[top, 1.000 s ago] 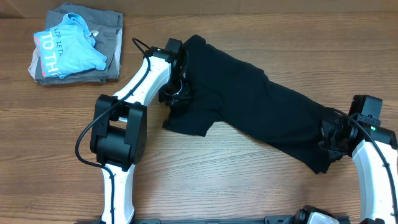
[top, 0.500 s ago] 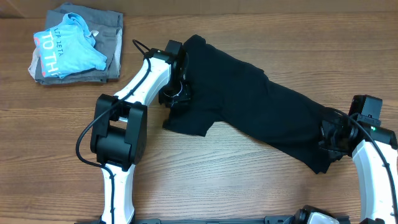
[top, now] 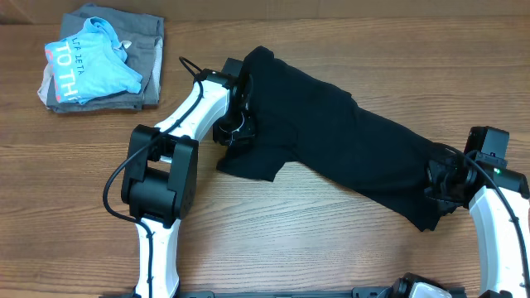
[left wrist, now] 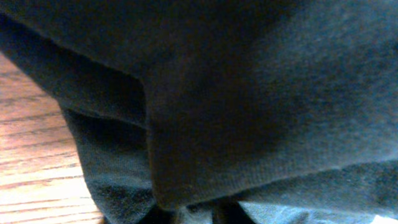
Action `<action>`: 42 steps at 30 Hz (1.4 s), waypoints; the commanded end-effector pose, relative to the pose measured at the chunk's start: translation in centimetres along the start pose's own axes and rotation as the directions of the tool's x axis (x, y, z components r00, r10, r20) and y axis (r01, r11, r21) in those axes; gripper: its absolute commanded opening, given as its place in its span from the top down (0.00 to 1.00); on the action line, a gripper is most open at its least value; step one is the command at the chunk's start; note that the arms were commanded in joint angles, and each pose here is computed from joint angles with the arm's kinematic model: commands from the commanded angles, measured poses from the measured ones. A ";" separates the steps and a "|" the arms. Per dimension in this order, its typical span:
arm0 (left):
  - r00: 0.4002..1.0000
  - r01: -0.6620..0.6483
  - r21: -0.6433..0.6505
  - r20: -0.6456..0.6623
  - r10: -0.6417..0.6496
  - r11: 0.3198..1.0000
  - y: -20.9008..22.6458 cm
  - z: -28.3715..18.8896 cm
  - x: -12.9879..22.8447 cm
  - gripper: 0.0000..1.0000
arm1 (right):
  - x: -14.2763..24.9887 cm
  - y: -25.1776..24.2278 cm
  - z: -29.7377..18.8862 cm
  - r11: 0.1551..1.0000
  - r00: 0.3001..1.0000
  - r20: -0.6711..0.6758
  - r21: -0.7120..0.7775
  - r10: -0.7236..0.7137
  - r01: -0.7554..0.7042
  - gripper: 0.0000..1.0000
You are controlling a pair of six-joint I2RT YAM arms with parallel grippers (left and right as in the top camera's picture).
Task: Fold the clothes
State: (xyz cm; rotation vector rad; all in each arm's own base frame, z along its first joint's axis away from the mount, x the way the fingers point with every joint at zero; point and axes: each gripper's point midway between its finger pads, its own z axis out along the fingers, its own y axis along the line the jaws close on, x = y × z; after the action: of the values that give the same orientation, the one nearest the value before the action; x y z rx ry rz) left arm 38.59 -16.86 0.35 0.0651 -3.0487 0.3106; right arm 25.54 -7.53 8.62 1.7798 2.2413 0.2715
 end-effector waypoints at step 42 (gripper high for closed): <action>0.880 -0.105 0.018 0.468 0.084 0.994 -1.6 -27.6 6.3 0.96 | 1.4 2.5 -14.9 0.937 0.973 0.174 -0.290 -0.149 0.195 0.96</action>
State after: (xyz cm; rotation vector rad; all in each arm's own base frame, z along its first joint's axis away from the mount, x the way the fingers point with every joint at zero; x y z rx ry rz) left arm 35.63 -14.26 23.50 0.0211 -3.4012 0.3969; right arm 22.27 -5.84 17.88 1.5705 2.1516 0.3583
